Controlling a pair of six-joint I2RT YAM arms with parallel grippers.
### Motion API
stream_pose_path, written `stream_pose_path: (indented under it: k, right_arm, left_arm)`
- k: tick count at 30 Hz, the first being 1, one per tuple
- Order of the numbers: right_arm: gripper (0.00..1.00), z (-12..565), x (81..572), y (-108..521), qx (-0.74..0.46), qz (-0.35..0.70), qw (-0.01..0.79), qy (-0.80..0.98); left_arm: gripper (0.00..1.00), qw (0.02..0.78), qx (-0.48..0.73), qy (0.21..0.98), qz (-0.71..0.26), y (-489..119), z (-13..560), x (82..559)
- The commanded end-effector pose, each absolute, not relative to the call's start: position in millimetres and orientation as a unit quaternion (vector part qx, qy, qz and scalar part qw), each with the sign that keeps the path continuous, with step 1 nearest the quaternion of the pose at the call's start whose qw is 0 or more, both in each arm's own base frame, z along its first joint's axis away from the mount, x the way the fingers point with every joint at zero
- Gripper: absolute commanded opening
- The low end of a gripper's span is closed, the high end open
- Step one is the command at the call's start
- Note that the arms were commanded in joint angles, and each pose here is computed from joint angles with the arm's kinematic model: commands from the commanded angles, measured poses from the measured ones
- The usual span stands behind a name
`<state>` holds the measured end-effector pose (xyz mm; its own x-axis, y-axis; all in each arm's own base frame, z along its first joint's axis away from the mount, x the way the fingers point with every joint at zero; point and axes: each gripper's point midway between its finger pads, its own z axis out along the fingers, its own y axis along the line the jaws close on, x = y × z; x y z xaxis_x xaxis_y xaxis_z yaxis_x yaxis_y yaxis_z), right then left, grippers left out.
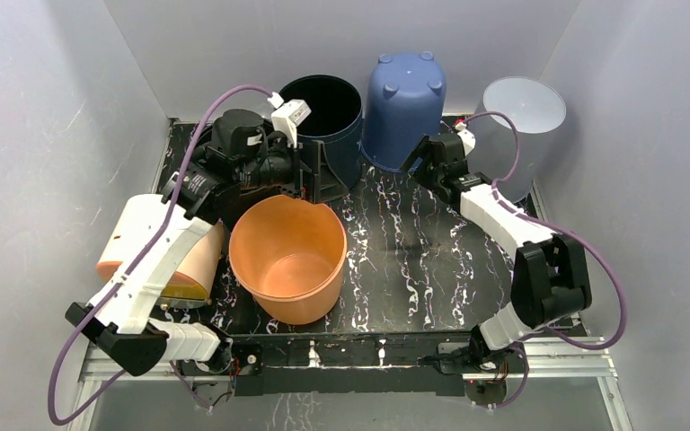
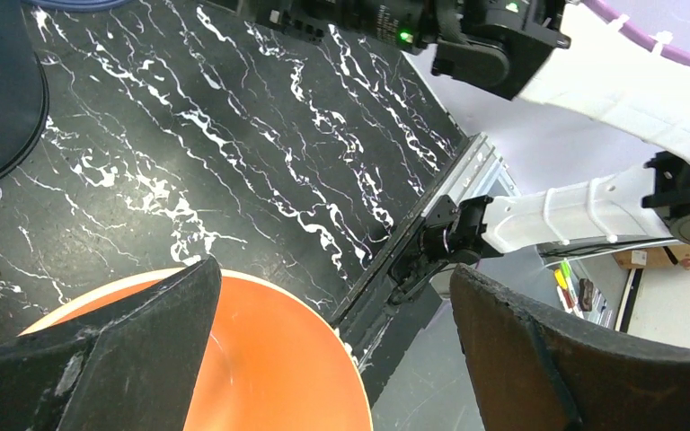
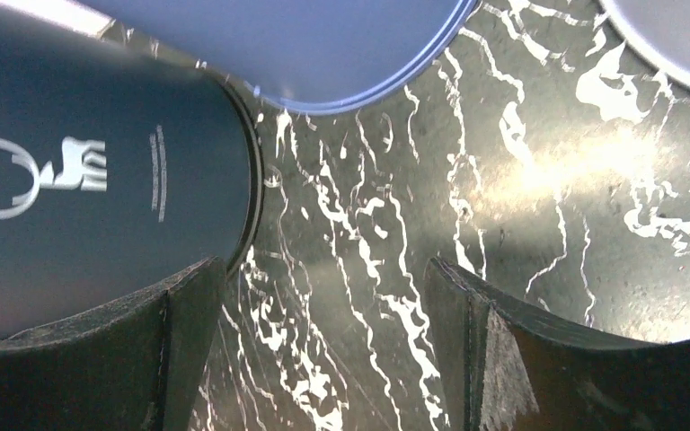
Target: Turn the large container upside down
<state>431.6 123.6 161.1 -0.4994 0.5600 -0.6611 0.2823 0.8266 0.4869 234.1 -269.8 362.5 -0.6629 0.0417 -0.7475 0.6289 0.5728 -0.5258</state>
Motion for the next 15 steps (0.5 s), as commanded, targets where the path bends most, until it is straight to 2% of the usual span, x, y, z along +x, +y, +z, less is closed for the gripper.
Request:
stream_pose_path:
  k: [1,7,9,15]
  right_arm:
    - [0.80,187.8,421.2,139.7,0.212,0.211,0.461,0.836]
    - [0.83,215.3,400.0,136.6,0.189,0.208,0.470,0.836]
    - [0.84,227.8,388.4,129.0,0.185,0.196,0.476,0.837]
    - [0.90,247.9,348.2,100.7,0.190,0.158,0.490,0.836]
  left_arm:
    - [0.98,0.354,0.206,0.813,-0.413,-269.3,361.5,235.0]
    - [0.98,0.358,0.214,0.828,-0.375,-262.7,365.7,232.1]
    - [0.98,0.377,0.234,0.837,-0.322,-266.0,368.1,214.7]
    - [0.98,0.360,0.252,0.871,-0.220,-282.3,347.3,150.4]
